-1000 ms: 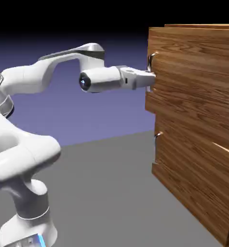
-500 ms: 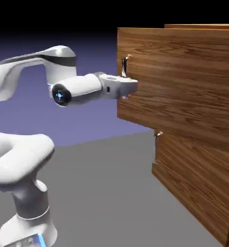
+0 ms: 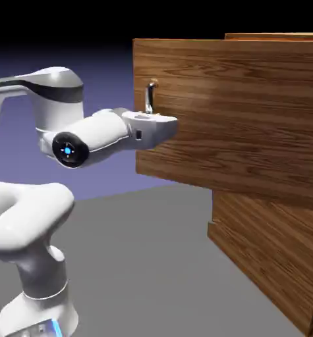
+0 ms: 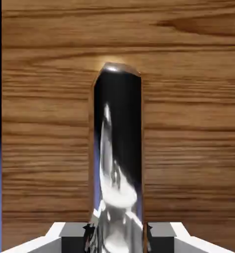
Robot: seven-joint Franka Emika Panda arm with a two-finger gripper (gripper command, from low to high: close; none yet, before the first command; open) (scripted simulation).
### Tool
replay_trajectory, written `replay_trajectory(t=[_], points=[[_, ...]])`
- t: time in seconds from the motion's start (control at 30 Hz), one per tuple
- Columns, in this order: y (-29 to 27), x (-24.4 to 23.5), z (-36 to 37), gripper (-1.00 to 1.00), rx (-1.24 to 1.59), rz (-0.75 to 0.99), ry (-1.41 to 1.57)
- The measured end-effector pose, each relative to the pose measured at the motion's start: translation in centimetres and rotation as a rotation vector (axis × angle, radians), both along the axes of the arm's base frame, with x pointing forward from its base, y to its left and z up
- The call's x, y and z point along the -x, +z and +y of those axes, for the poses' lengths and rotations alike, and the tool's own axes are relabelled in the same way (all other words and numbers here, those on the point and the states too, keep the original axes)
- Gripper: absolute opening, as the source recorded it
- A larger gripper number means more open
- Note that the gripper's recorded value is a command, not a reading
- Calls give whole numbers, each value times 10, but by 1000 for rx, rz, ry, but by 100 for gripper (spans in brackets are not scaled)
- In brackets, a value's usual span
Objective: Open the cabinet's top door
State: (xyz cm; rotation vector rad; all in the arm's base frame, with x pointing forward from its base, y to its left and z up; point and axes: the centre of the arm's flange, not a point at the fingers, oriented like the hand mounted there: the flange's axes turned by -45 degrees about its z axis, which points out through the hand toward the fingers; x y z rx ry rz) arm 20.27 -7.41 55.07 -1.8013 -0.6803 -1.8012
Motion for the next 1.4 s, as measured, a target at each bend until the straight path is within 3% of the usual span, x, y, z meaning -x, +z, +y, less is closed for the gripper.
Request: replay_trajectory(t=[0.63,1.4], points=[[0,59,-170,-100,0,0,390],[0,56,-322,-100,0,0,715]])
